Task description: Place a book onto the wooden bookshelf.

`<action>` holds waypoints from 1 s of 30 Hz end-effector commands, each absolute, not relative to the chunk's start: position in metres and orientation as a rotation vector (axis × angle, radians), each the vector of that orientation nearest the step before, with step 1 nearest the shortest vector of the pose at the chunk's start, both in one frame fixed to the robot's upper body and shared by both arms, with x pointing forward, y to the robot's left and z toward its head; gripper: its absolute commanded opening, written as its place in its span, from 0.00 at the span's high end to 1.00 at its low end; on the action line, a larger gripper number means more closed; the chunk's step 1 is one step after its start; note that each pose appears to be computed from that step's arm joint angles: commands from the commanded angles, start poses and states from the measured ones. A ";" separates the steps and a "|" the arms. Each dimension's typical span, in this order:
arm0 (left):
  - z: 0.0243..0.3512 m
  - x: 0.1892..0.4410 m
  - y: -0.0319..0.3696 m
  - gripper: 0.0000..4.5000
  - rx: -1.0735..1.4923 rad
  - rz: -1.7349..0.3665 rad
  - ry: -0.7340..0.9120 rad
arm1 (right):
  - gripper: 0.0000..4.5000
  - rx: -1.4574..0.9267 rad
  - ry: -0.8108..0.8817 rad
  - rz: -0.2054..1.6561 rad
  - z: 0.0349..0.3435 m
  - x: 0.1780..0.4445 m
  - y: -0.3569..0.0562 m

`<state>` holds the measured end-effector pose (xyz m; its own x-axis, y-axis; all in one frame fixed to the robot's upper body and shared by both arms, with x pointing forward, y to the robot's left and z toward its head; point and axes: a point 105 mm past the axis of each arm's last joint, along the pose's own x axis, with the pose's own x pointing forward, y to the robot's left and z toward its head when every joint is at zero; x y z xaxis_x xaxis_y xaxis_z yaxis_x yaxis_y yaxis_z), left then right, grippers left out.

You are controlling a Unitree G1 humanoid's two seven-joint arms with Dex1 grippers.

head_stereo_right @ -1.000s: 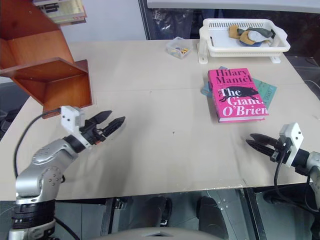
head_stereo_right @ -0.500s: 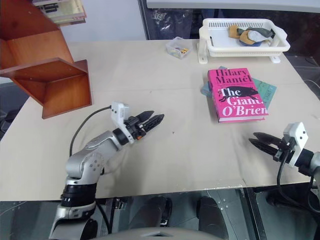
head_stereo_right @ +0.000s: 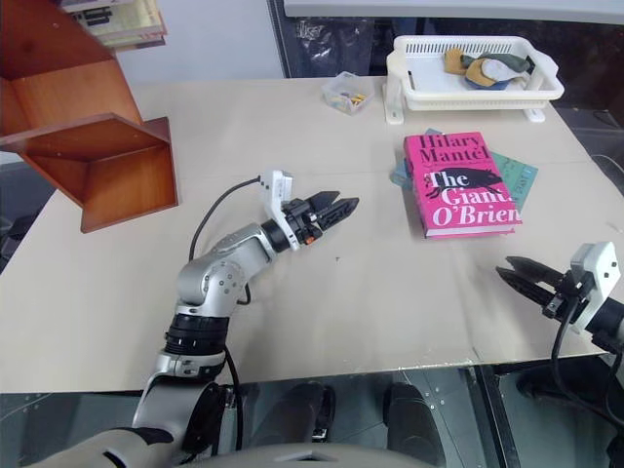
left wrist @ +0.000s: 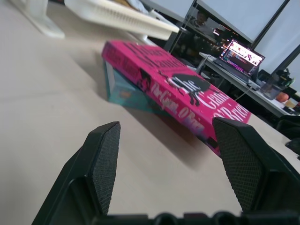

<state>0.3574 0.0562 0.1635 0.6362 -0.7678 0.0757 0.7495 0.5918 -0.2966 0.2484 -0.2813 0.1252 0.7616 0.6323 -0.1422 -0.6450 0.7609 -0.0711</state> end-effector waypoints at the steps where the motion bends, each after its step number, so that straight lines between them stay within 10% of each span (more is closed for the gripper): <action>1: 0.180 0.358 0.061 0.23 -0.292 -0.901 -0.006 | 0.71 -0.154 0.048 0.648 0.140 0.249 -0.289; 30: 0.170 0.358 -0.053 0.23 -0.736 -1.039 0.411 | 0.71 -0.286 -0.118 0.400 0.177 0.296 -0.324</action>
